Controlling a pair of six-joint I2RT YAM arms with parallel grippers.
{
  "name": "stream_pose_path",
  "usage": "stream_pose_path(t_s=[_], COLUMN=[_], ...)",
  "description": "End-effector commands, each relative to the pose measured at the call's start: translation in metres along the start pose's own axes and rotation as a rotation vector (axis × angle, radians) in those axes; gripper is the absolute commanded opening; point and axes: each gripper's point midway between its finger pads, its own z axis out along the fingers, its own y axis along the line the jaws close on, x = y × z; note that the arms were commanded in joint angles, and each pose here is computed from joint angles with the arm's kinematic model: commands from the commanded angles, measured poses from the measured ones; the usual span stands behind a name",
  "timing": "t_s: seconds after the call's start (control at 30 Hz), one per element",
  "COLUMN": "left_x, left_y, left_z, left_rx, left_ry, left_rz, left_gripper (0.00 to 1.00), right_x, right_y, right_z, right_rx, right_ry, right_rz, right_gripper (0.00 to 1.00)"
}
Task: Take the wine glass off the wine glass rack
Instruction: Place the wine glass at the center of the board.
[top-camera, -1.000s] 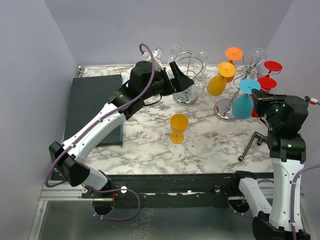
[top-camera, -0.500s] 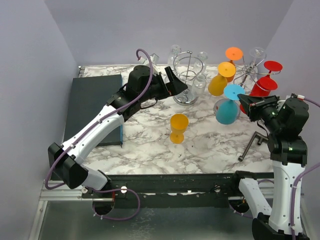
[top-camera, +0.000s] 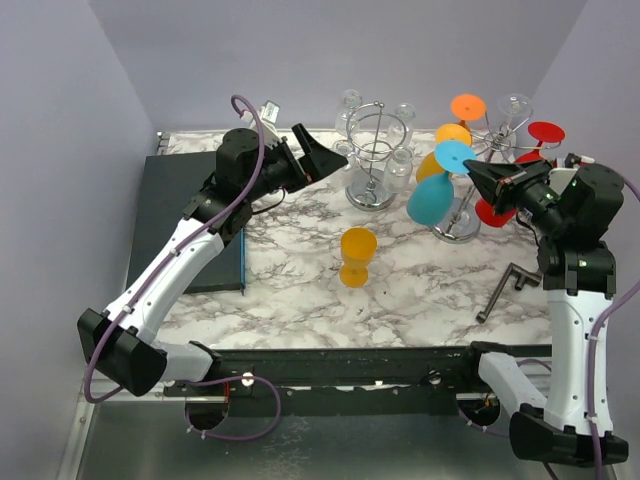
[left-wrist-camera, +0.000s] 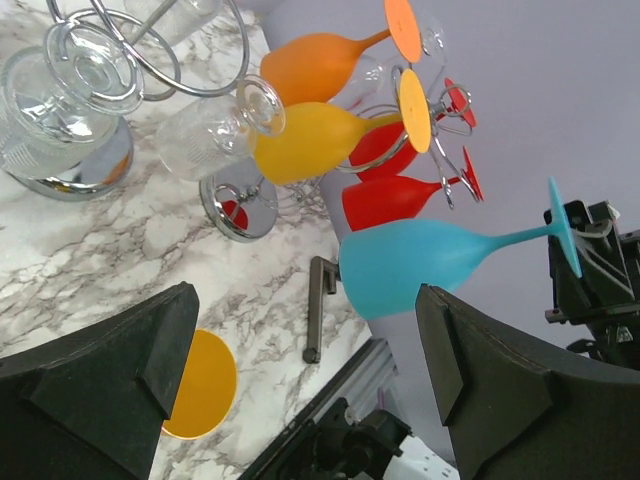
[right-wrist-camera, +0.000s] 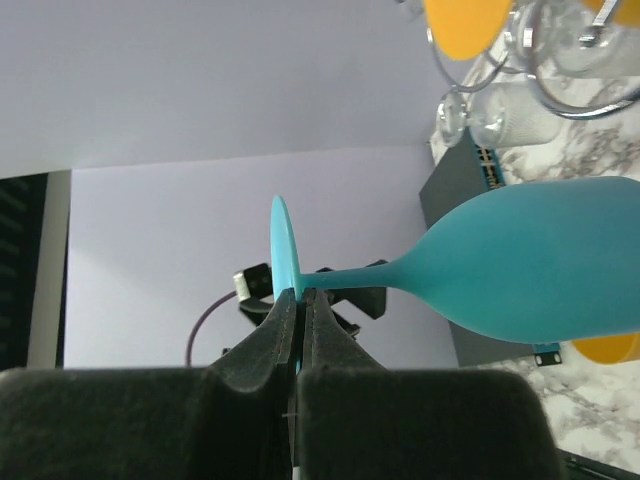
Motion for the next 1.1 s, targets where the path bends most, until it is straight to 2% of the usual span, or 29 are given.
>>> stream_pose_path(t_s=[0.0, 0.33, 0.53, 0.8, 1.07], left_x=[-0.001, -0.013, -0.026, -0.046, -0.047], left_y=[-0.023, -0.034, -0.041, -0.035, -0.022], left_z=[-0.007, -0.017, -0.028, -0.049, -0.048], left_rx=[0.166, 0.355, 0.445, 0.456, 0.449], left_ry=[0.036, 0.010, -0.021, -0.080, -0.084], left_rz=[-0.054, -0.185, -0.243, -0.270, -0.314], left_gripper=[0.99, 0.99, 0.99, 0.99, 0.99], right_x=[0.008, 0.021, 0.080, 0.093, 0.104], right_y=[0.053, 0.099, 0.114, 0.132, 0.140], right_z=[-0.006, 0.025, 0.071, 0.090, 0.094], right_rx=[-0.158, -0.276, -0.327, -0.380, -0.396], right_ry=[0.073, 0.157, 0.326, 0.355, 0.377], right_rz=[-0.004, 0.037, 0.069, 0.081, 0.090], right_gripper=[0.01, 0.01, 0.01, 0.01, 0.01])
